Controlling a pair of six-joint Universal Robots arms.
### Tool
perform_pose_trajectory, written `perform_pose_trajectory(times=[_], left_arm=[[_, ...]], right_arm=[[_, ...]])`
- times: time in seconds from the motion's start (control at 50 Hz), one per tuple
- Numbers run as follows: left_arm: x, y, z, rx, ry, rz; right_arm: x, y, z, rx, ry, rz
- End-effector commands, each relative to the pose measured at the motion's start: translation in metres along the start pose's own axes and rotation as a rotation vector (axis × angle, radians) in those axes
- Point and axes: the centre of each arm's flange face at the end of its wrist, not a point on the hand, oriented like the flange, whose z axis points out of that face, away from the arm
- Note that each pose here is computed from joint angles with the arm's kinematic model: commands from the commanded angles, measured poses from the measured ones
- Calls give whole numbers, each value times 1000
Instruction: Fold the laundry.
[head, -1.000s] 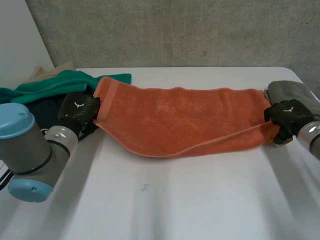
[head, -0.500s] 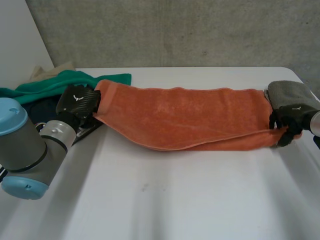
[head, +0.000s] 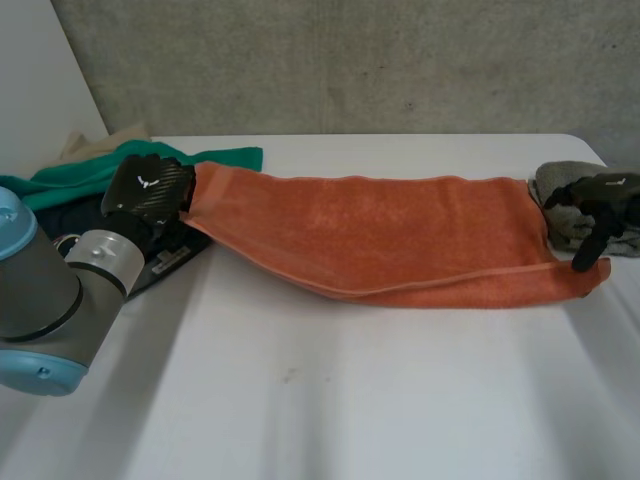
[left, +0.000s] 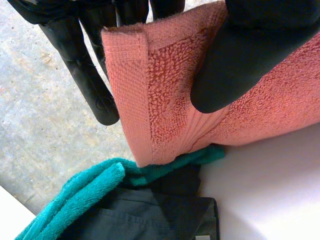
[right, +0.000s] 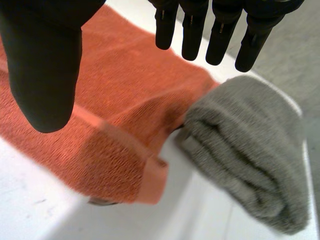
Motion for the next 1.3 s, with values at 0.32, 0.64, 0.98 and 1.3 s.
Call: perform_pose_trajectory(times=[0.32,0.64,0.98,1.3], left_arm=[[-4,1,-4,-43,-1,-6],[-11,-36,-120,-427,147,112],[2,6,-93,-423,183,221],[11,39,12,-400,75,177]], right_arm=[[5,7,11,-35,28,12],[2,39,-115,-142,28,-323],[7,56,-89,-36,35,-257],[-25,35,24,129,108,-362]])
